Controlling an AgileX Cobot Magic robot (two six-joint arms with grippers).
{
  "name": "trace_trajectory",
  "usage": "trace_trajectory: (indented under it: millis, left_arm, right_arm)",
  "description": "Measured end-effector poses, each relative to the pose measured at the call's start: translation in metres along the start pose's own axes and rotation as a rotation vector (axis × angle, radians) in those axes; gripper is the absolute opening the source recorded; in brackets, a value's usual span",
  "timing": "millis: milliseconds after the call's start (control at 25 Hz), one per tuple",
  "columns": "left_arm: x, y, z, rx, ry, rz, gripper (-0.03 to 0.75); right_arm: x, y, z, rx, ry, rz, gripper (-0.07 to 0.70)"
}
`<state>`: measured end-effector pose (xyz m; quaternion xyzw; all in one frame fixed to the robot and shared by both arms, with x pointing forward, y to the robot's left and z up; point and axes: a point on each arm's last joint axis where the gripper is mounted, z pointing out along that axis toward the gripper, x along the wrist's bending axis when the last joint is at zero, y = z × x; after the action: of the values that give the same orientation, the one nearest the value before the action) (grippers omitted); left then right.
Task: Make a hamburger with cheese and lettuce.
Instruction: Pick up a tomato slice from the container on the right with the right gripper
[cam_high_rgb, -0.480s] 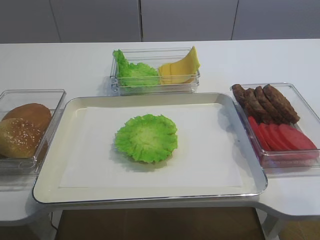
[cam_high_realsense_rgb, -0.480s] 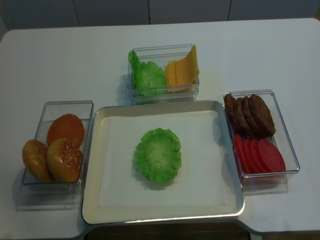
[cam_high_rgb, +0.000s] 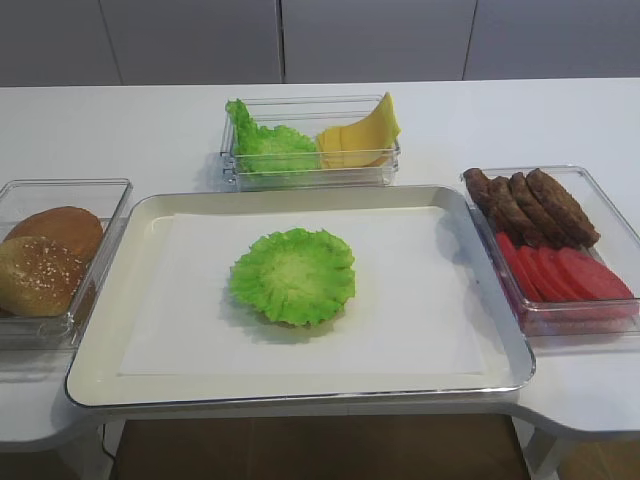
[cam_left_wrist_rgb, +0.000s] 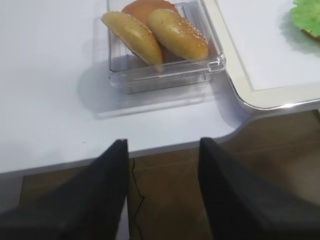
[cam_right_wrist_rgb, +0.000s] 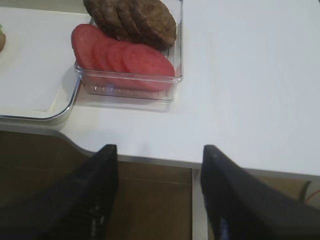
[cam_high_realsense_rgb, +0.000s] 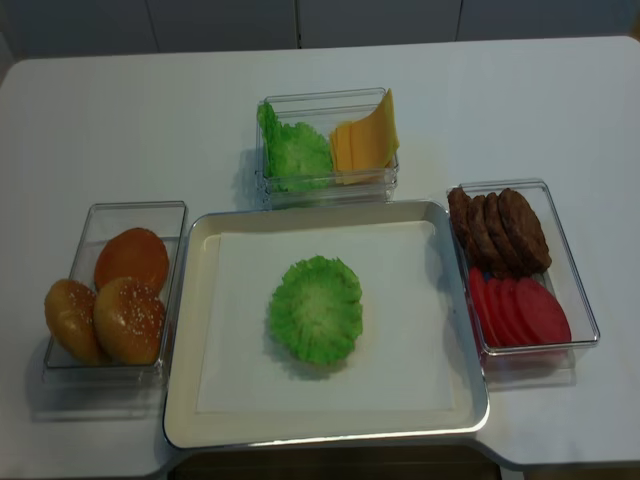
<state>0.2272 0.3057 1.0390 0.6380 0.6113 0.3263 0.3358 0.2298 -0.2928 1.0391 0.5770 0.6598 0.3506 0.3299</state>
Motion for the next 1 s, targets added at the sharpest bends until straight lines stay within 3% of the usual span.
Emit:
trace_trajectory:
  millis: [320,600,880,1000]
  left_arm:
    - [0.000,0.000,0.000,0.000,0.000,0.000,0.342]
    - [0.000,0.000,0.000,0.000,0.000,0.000,0.342]
    - [0.000,0.000,0.000,0.000,0.000,0.000,0.342]
    - [0.000,0.000,0.000,0.000,0.000,0.000,0.342]
  right_arm:
    - [0.000,0.000,0.000,-0.002,0.000,0.000,0.420]
    - [0.004,0.024,-0.015,-0.088,0.043,0.005,0.420]
    - [0.001,0.075,0.004,0.072,0.081,0.054,0.420]
    - [0.001,0.098,0.017,0.101,0.113,0.064,0.420]
